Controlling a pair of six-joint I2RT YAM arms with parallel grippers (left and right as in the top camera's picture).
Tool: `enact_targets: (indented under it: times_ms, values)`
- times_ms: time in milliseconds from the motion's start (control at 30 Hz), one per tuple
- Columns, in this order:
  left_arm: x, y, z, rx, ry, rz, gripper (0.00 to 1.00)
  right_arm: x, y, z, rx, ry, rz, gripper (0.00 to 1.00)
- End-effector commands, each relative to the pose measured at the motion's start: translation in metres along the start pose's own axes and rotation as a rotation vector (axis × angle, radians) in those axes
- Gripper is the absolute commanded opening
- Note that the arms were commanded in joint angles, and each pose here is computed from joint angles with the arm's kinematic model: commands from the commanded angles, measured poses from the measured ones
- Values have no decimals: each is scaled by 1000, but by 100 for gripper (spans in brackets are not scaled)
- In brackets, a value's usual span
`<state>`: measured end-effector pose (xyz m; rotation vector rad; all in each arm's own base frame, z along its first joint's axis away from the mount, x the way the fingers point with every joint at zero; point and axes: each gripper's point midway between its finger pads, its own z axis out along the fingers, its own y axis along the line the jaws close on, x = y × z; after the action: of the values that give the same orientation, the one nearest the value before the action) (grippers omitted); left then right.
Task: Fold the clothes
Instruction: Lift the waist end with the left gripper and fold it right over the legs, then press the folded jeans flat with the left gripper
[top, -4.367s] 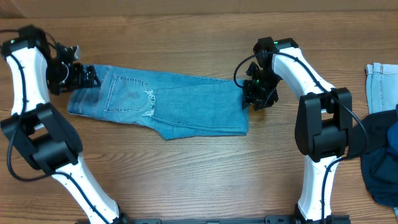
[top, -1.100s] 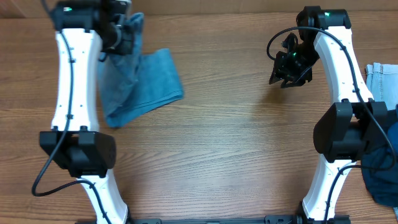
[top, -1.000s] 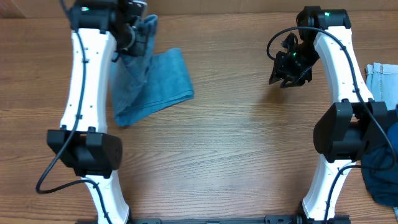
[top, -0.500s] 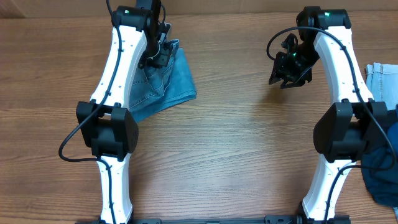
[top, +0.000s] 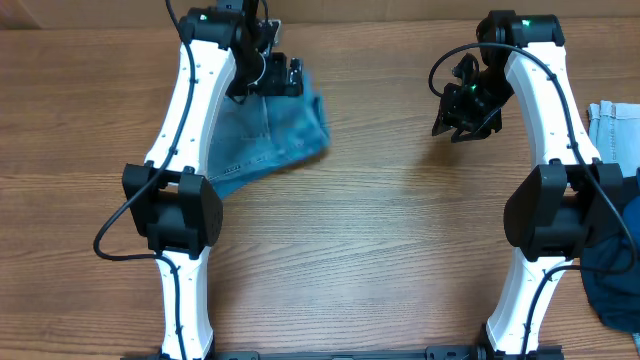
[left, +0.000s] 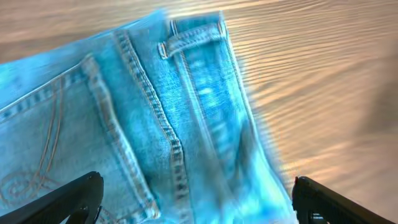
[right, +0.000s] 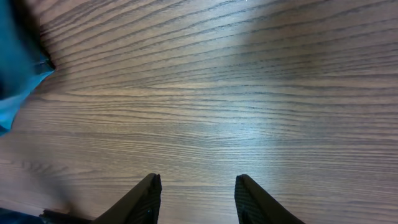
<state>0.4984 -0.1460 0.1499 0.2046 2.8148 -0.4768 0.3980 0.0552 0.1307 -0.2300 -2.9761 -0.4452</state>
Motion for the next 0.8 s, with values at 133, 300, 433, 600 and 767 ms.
enact_targets:
  times_ms: [133,300,433,600,767]
  values:
    - [-18,-32,-82,80,-169,146,100,0,12,-27,-20,-81,-38,43]
    - [4,-49,-28,76,-37,233,96,2,11,-26,-19,-75,-36,43]
    - [23,-41,29,60,97,216,45,3,11,-26,-19,-72,-35,43]
    - [53,-18,93,51,263,159,5,5,11,-26,-17,-65,-32,43]
    - [71,-9,121,50,341,136,25,5,11,-26,-17,-64,-32,43]
